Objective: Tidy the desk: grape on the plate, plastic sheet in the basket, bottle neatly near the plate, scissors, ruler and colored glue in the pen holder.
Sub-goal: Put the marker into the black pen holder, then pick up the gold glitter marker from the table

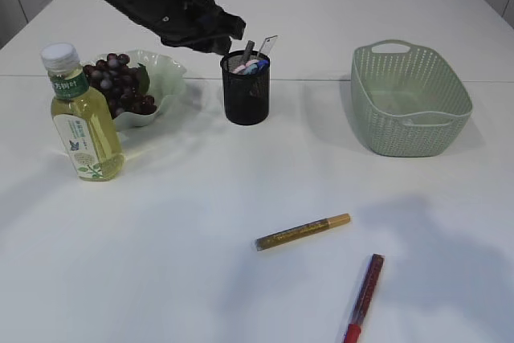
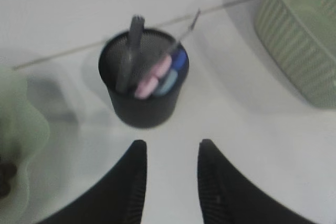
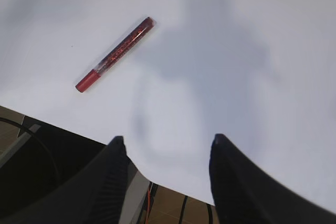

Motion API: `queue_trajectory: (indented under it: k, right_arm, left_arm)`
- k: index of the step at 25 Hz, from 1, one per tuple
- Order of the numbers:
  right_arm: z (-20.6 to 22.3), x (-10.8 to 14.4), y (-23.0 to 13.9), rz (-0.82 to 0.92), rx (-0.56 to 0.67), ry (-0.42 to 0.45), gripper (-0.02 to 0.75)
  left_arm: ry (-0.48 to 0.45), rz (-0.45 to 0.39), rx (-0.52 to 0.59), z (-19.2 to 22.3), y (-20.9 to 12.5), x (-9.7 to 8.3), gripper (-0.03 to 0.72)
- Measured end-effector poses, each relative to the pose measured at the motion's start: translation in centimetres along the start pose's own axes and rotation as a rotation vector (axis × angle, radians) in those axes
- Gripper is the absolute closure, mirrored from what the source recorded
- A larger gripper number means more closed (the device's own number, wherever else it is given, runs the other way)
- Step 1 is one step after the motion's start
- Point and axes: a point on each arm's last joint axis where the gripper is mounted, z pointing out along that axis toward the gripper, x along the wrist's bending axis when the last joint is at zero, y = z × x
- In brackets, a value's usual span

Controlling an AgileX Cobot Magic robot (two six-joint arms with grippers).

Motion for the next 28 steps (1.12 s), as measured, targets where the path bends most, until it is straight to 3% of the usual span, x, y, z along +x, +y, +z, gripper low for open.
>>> queue_trajectory:
  k: [8, 13, 16, 19, 24, 28]
  right_arm:
    - [0.0, 0.4, 0.0, 0.016, 0.006, 0.046, 0.333]
    - [0.4, 2.2, 0.3, 0.078, 0.047, 0.240, 0.333]
    - [0.0, 3.5, 0.4, 0.114, 0.059, 0.386, 0.333]
    - [-0.3, 4.2, 0.5, 0.135, 0.062, 0.465, 0.333]
    - [-0.2, 3.9, 1.1, 0.163, 0.062, 0.475, 0.333]
    - [-0.6, 2.2, 2.6, 0.223, 0.016, 0.417, 0.333]
  left_arm:
    - [-0.047, 0.141, 0.435, -3.2, -3.4, -3.4, 0.442]
    - [-0.070, 0.230, 0.614, -4.1, -5.2, -5.5, 0.442]
    - [-0.076, 0.298, 0.642, -4.4, -5.6, -6.7, 0.443]
    - [-0.083, 0.359, 0.656, -4.5, -6.0, -7.5, 0.443]
    - [-0.081, 0.378, 0.670, -4.6, -6.1, -7.6, 0.443]
    - [-0.102, 0.397, 0.666, -4.6, -6.1, -7.7, 0.443]
